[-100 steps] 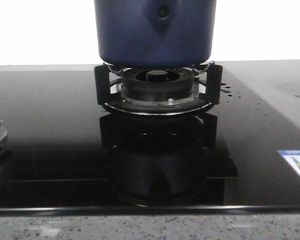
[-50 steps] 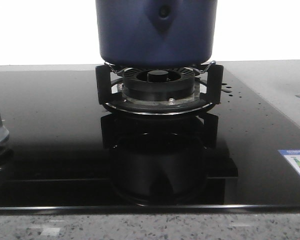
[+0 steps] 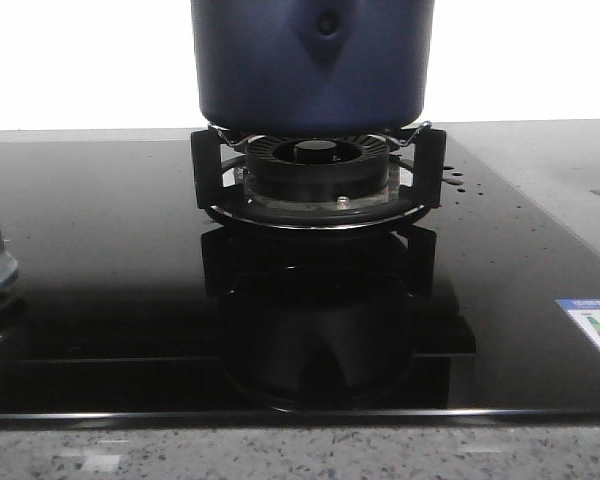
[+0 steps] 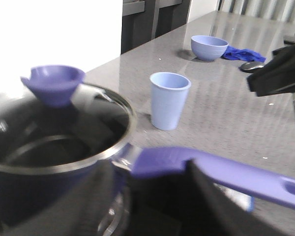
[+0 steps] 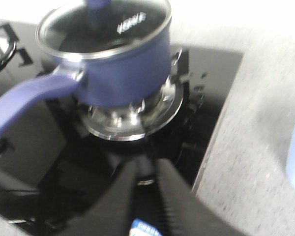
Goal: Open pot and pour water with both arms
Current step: 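Grasp the purple lid knob with the left gripper and lift the lid, then move the right gripper toward the light blue ribbed cup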
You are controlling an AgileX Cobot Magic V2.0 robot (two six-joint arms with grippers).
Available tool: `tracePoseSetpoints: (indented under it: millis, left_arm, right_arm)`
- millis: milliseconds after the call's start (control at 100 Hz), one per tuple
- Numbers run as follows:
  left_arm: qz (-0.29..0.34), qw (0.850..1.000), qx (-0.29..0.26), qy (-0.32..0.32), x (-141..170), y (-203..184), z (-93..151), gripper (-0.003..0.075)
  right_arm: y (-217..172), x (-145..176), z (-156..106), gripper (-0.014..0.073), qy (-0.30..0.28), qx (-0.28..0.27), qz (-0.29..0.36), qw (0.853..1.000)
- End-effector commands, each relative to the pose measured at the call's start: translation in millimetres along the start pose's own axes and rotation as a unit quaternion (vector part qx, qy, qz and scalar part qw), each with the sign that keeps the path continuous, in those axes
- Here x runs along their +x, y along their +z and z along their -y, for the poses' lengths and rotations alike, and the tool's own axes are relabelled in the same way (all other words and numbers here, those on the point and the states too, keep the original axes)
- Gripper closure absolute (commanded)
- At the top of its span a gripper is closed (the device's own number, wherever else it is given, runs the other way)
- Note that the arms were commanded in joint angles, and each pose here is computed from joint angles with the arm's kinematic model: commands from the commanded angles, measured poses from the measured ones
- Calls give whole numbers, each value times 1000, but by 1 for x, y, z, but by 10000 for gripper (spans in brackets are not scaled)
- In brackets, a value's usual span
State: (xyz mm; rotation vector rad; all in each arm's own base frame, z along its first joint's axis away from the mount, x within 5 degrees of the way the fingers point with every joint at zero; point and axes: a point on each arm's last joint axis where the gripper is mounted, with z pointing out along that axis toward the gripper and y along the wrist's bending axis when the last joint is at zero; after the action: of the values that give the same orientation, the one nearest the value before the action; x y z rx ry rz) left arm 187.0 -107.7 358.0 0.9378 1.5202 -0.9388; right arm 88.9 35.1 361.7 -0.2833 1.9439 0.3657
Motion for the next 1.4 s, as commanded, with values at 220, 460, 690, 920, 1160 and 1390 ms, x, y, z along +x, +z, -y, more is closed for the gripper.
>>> tracePoseSetpoints:
  millis: [220, 460, 690, 920, 1160, 1390]
  left_arm:
    - [41, 999, -1, 19, -39, 30, -49, 204]
    - [39, 998, 44, 29, -47, 71, -73, 190]
    - [39, 996, 74, 36, -51, 107, -87, 164]
    - [37, 996, 80, 32, -47, 124, -100, 162]
    - [31, 998, 53, 25, -41, 130, -110, 147]
    - [26, 998, 59, 15, -34, 140, -109, 126]
  right_arm:
    - [-4, -18, 0, 177, -14, 10, 62, 998]
    - [-5, -22, 2, -8, -13, 20, 84, 996]
    - [-5, -22, 2, -10, -13, 22, 87, 996]
    - [-5, -22, 2, -10, -11, 20, 86, 996]
    - [-5, -22, 2, -10, -8, 17, 88, 996]
    - [-5, -23, 2, -10, -7, 17, 89, 996]
